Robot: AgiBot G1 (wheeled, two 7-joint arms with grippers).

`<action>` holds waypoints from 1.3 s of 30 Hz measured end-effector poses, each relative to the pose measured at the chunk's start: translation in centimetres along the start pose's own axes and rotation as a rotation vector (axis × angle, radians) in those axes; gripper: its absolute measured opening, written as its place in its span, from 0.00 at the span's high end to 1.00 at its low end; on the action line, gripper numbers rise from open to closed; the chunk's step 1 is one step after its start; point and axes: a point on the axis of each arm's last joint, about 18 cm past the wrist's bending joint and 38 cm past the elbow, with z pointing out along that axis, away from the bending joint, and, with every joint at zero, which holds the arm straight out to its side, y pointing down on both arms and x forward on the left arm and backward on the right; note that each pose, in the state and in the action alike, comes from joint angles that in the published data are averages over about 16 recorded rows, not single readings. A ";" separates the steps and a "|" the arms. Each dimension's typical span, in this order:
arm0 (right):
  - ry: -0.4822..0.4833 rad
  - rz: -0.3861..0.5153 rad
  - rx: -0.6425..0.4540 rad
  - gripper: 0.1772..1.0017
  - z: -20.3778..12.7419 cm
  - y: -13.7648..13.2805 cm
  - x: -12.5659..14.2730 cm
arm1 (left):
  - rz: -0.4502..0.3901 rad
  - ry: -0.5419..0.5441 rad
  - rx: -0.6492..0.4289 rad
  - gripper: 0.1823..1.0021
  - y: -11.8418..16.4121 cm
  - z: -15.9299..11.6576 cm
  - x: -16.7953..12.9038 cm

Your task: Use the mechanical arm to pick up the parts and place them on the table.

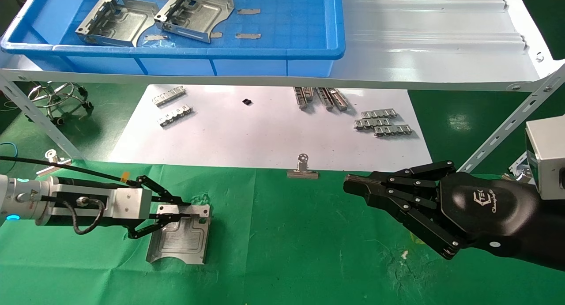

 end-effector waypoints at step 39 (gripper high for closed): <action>0.000 0.000 0.000 0.91 0.0 0.0 0.0 | -0.278 0.045 0.436 0.12 -7.7 -4.7 2.4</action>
